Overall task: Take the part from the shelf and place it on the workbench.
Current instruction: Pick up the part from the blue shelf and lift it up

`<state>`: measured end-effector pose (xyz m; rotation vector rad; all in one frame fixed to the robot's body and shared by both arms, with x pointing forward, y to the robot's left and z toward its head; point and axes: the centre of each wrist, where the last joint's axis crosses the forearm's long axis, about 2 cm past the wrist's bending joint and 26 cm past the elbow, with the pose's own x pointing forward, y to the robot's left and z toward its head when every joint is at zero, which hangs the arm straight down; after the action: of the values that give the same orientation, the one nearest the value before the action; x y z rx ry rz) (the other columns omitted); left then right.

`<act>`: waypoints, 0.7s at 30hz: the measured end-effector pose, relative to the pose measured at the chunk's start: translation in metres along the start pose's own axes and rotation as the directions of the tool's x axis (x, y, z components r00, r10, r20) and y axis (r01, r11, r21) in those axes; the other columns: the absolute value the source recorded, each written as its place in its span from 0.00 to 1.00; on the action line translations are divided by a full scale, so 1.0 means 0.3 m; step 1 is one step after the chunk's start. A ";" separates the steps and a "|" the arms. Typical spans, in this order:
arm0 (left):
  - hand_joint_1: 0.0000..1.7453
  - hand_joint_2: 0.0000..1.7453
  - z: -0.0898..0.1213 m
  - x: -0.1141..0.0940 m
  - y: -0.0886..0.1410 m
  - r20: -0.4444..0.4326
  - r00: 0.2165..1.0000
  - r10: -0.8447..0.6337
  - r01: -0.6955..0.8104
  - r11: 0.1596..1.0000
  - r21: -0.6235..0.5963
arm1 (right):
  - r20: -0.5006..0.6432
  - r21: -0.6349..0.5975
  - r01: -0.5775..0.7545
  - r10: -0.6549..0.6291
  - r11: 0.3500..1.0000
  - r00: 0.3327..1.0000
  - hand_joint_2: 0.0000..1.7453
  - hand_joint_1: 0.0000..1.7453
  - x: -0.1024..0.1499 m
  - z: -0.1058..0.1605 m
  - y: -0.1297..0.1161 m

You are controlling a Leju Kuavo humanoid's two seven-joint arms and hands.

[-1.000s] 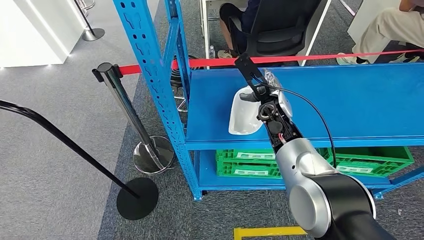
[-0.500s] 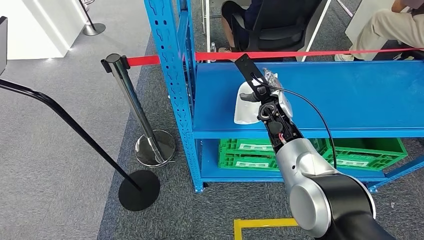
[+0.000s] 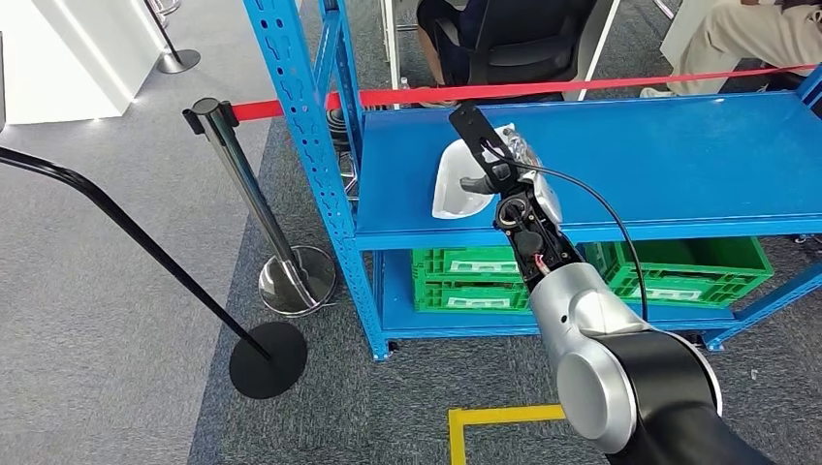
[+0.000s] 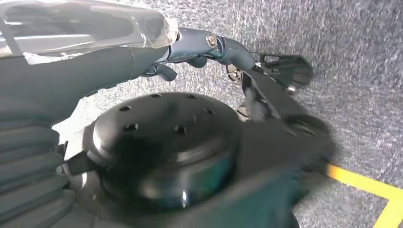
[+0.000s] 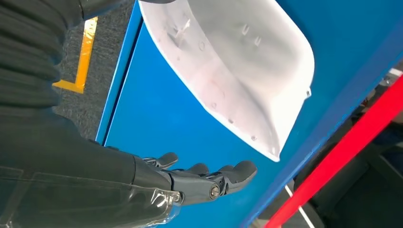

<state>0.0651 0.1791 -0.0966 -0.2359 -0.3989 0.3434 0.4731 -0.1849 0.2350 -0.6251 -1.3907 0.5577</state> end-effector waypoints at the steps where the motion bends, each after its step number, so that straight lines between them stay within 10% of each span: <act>1: 0.00 0.00 -0.001 0.003 0.002 0.003 1.000 0.000 0.000 1.000 0.000 | 0.001 -0.001 0.000 0.000 1.000 1.000 0.50 0.00 0.003 -0.001 -0.002; 3: 0.00 0.00 -0.001 0.005 0.003 0.007 1.000 0.002 -0.002 1.000 -0.003 | 0.003 0.000 0.002 -0.002 1.000 1.000 0.00 0.00 0.007 0.000 0.000; 7: 0.00 0.00 -0.001 0.005 0.001 0.013 1.000 0.008 -0.008 1.000 -0.003 | 0.012 -0.015 -0.020 0.020 1.000 1.000 1.00 0.00 0.008 -0.001 -0.004; 21: 0.00 0.00 0.002 -0.007 0.003 0.059 0.998 0.014 -0.013 1.000 -0.014 | 0.036 0.028 -0.152 0.151 0.988 0.988 1.00 0.00 -0.014 0.031 0.067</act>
<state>0.0627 0.1792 -0.0969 -0.2419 -0.4584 0.3621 0.4636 -0.1725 0.2187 -0.7030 -1.3713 0.7125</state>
